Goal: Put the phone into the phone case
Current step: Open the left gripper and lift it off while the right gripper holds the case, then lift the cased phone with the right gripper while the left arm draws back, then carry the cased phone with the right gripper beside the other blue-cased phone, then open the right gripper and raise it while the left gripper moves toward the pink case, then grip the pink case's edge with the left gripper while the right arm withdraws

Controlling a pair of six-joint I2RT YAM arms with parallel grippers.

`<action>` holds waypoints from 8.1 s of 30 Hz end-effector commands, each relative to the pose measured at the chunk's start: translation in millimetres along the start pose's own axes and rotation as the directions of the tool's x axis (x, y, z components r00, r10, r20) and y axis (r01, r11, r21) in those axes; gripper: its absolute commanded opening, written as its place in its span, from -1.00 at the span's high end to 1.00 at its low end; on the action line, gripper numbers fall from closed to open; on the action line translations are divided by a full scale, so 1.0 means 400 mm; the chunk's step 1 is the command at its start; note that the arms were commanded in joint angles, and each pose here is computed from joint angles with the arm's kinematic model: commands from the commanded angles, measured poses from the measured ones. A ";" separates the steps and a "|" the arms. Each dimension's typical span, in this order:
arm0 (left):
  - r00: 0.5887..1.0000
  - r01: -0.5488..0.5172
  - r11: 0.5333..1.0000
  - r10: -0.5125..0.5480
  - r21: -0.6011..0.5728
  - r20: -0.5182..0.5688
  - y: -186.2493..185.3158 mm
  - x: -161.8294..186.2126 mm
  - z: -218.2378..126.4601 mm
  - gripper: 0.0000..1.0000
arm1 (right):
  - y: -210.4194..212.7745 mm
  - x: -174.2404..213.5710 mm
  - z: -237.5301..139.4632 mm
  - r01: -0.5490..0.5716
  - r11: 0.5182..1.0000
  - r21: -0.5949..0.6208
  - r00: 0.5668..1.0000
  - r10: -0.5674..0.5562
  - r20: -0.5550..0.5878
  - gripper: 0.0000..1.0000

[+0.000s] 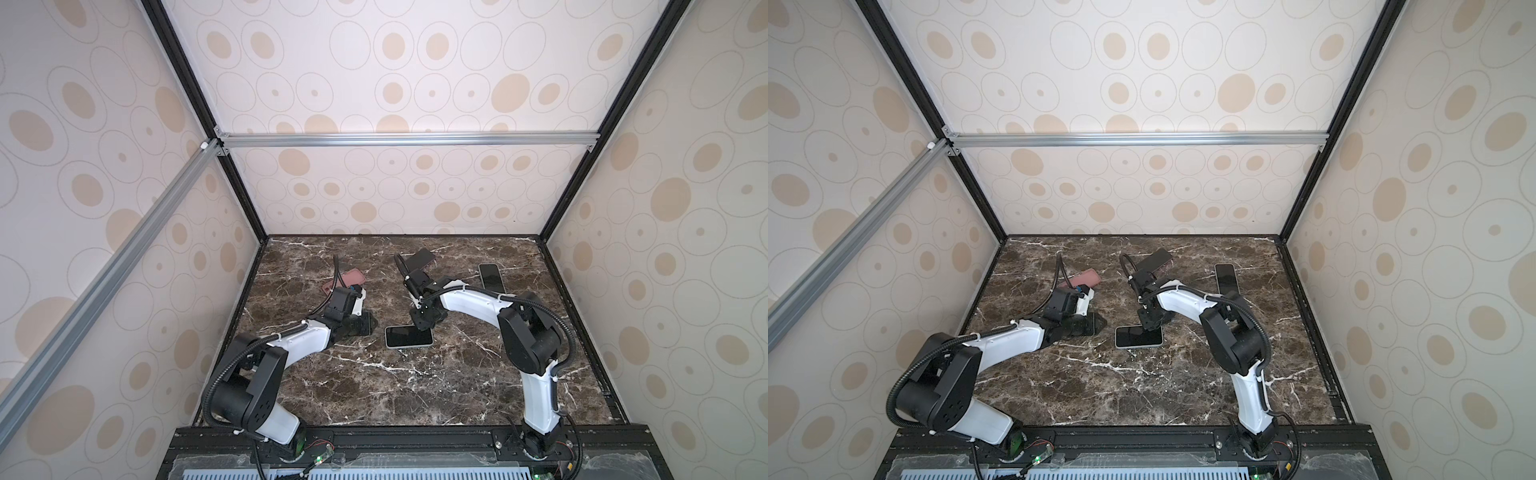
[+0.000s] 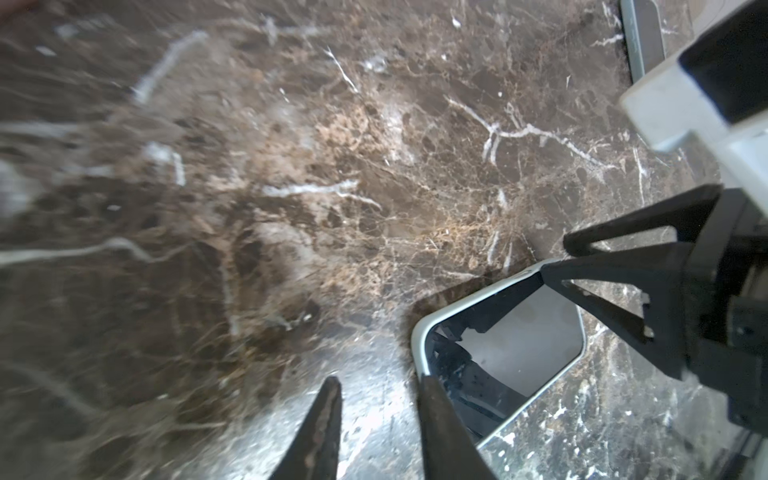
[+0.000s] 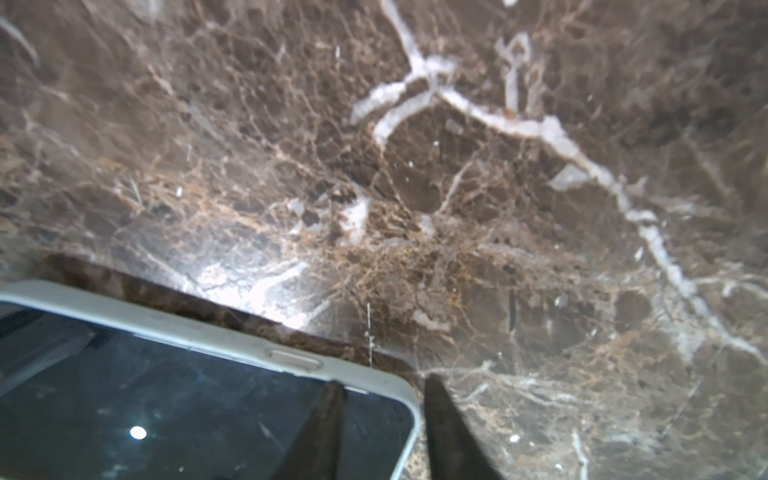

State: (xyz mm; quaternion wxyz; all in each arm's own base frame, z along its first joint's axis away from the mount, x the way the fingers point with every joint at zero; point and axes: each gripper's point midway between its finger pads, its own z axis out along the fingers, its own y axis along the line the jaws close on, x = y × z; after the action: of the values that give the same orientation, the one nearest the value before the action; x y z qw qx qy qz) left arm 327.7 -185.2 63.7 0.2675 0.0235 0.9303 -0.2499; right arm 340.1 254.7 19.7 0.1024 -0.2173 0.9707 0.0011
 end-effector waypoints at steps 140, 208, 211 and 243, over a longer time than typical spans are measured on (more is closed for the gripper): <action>0.927 0.070 0.945 0.057 -0.320 0.371 0.155 -0.088 -0.257 -0.99 | -0.594 -0.217 0.066 -0.482 0.875 0.054 0.876 0.480 0.050 0.01; 0.918 0.339 0.810 -0.173 -0.478 0.358 0.454 -0.312 0.021 -0.03 | -0.188 0.073 -0.265 0.076 0.974 -0.215 0.920 0.014 0.393 -0.83; 0.926 0.326 0.807 -0.168 -0.492 0.338 0.462 -0.304 0.032 0.09 | -0.183 0.073 -0.261 0.088 0.976 -0.201 0.921 -0.003 0.389 -0.83; 0.989 0.117 0.921 -0.073 -0.372 0.132 0.318 -0.268 0.030 0.94 | -0.224 0.073 -0.244 0.030 0.997 -0.075 0.925 0.001 0.379 -0.82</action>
State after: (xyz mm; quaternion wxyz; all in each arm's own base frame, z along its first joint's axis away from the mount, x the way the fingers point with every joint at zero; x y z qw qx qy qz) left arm 448.6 -54.7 28.2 0.3047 -0.1199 0.9428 -0.0626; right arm 331.3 163.2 115.5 0.2732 -0.2330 0.9275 0.1037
